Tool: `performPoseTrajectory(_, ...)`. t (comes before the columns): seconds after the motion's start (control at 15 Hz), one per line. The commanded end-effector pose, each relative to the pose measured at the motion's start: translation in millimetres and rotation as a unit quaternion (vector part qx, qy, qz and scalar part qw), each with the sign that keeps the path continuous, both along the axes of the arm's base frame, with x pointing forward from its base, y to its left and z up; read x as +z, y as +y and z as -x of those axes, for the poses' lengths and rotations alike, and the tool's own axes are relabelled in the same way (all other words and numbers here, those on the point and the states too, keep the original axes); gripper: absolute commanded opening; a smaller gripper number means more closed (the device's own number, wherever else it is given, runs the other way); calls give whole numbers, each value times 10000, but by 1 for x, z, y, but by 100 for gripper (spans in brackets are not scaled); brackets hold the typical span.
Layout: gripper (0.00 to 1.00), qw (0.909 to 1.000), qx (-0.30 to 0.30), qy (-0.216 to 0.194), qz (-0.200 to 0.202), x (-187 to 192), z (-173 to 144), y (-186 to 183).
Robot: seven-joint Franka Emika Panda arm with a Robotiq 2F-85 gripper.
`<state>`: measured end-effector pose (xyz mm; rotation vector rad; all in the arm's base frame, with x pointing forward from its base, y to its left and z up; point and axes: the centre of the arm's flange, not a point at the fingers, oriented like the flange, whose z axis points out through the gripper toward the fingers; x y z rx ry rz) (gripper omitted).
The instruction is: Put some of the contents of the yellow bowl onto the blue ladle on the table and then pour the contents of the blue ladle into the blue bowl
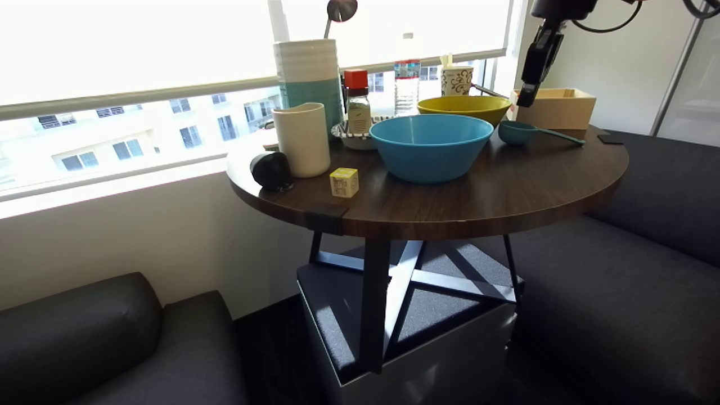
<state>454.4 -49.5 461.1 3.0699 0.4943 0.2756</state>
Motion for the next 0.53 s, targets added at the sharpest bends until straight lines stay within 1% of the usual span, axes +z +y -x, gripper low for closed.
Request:
performPoseTrajectory(0.0,4,9996,87,-179,-189,-14,-3,6)
performPoseTrajectory(0.47,4,9994,11,-296,-155,-24,-1,0)
